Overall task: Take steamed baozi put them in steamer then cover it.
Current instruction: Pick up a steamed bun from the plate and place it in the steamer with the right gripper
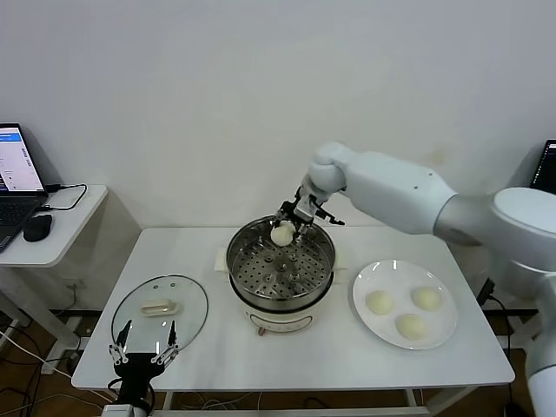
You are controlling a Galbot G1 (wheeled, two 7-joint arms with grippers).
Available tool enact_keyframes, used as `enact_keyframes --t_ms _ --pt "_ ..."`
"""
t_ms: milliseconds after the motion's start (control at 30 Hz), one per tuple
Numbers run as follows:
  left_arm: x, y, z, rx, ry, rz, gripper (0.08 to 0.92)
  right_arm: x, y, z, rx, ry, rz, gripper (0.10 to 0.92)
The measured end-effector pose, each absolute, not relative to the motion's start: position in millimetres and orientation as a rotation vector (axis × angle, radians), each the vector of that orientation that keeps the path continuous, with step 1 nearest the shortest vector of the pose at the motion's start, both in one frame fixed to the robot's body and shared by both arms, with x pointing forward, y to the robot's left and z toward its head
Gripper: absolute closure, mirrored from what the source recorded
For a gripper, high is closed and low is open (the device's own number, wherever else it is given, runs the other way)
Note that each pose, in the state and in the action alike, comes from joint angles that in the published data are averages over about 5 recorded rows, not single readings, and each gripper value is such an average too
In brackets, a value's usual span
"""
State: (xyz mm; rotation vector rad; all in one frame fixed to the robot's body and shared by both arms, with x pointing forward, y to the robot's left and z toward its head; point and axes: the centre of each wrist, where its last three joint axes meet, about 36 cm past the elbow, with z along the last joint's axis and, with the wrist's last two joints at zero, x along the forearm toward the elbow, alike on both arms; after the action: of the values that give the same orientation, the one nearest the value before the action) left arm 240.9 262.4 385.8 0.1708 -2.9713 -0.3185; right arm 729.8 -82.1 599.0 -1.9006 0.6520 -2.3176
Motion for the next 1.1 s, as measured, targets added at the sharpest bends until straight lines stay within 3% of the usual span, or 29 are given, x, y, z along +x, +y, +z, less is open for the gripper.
enact_keyframes --t_ms 233,600,867,1100 --pt "240 260 385 0.173 -2.971 -0.307 0.177 736 -71 582 -1.878 0.514 -2.321 0.458" --pt "239 259 385 0.18 -2.972 -0.299 0.177 741 -66 577 -1.853 0.454 -2.315 0.209" --pt "241 258 391 0.174 -2.989 -0.301 0.177 735 -80 632 -1.822 0.615 -2.406 0.199" --pt "244 257 394 0.156 -3.002 -0.304 0.177 705 -124 684 -1.836 1.042 -2.499 0.2"
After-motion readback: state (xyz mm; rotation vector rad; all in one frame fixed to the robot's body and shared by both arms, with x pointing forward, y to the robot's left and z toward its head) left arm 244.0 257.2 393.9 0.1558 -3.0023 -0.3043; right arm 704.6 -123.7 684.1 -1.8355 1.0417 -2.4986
